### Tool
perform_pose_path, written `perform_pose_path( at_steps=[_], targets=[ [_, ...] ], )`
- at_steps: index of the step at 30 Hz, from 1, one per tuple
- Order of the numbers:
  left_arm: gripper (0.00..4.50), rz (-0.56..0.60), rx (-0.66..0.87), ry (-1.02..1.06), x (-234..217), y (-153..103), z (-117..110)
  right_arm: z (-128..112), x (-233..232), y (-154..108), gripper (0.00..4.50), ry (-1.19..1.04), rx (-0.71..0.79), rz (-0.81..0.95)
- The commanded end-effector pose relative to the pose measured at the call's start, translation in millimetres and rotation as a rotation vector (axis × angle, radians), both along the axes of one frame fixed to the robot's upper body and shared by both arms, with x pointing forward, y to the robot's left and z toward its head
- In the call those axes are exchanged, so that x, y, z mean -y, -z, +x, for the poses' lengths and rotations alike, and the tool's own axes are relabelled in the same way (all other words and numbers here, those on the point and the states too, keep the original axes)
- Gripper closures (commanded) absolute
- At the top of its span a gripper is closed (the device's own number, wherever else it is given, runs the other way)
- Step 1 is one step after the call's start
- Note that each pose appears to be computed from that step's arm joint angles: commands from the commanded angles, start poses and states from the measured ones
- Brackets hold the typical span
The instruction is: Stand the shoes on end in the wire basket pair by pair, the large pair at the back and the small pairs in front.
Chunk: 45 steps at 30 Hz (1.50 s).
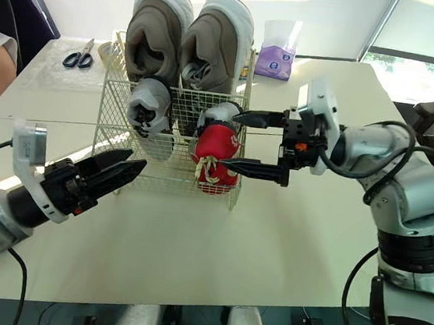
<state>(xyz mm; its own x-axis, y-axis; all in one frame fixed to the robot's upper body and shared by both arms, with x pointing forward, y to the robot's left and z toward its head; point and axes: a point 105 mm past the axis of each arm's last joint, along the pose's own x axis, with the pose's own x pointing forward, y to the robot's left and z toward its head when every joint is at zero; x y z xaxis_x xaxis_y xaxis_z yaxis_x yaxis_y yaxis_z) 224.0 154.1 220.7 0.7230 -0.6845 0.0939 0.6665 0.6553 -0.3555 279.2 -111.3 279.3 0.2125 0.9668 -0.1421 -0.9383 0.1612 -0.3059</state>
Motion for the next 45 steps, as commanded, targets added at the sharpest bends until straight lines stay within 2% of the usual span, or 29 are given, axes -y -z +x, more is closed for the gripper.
perform_pose_path(
  at_steps=[1, 3, 6, 8, 10, 12, 14, 15, 19, 23, 26, 28, 31, 39, 42, 45],
  targets=[
    [0.04, -0.070, 0.075, -0.050, -19.5, -31.0, 4.3, 3.4, 20.4, -45.6, 0.00, 0.053, 0.104, 0.094],
    [0.04, -0.059, 0.149, -0.205, -49.3, -56.3, 18.6, 1.7, 25.8, -77.2, 0.00, 0.037, 0.124, 0.215],
    [0.04, -0.005, 0.219, -0.538, -112.0, -86.6, 33.2, -18.6, 15.4, -98.2, 0.00, -0.129, 0.067, 0.293],
    [0.04, 0.023, 0.223, -0.727, -149.8, -98.4, 31.6, -38.0, 3.8, -96.7, 0.00, -0.287, -0.015, 0.295],
    [0.04, 0.097, 0.178, -0.899, -187.3, -97.7, 22.6, -57.1, -7.6, -70.6, 0.00, -0.429, -0.091, 0.164],
    [0.04, 0.224, -0.047, -1.063, -229.9, -68.5, 5.8, -65.9, -11.8, -34.3, 0.00, -0.508, -0.131, -0.024],
    [0.04, 0.331, -0.179, -1.193, -260.3, -51.7, -19.7, -64.1, -14.5, -11.2, 0.00, -0.515, -0.130, -0.155],
    [0.04, 0.351, -0.240, -1.231, -269.3, -45.9, -32.2, -62.2, -15.2, -6.8, 0.00, -0.507, -0.138, -0.184],
    [0.04, 0.416, -0.465, -1.300, -282.7, -19.7, -70.8, -57.1, -19.0, -15.4, 0.00, -0.518, -0.112, -0.146],
    [0.04, 0.402, -0.650, -1.356, -281.2, 19.4, -96.2, -51.9, -21.0, -11.8, 0.00, -0.550, -0.084, -0.159],
    [0.04, 0.341, -0.716, -1.350, -271.9, 43.2, -99.4, -48.6, -20.7, -10.8, 0.00, -0.555, -0.070, -0.162],
    [0.04, 0.256, -0.752, -1.375, -266.5, 57.7, -99.0, -47.2, -21.7, -15.4, 0.00, -0.567, -0.073, -0.128],
    [0.04, 0.207, -0.778, -1.383, -259.9, 67.6, -88.9, -44.5, -21.7, -17.0, 0.00, -0.560, -0.061, -0.127],
    [0.04, 0.192, -0.863, -1.383, -259.9, 98.2, -58.0, -44.0, -20.8, -14.9, 0.00, -0.525, -0.050, -0.130],
    [0.79, 0.202, -0.884, -1.385, -260.9, 103.9, -55.1, -46.2, -19.1, -14.0, 0.00, -0.501, -0.054, -0.129],
    [2.27, 0.208, -0.883, -1.383, -260.9, 103.5, -53.3, -48.6, -17.5, -13.1, 0.00, -0.485, -0.061, -0.128]
  ],
)
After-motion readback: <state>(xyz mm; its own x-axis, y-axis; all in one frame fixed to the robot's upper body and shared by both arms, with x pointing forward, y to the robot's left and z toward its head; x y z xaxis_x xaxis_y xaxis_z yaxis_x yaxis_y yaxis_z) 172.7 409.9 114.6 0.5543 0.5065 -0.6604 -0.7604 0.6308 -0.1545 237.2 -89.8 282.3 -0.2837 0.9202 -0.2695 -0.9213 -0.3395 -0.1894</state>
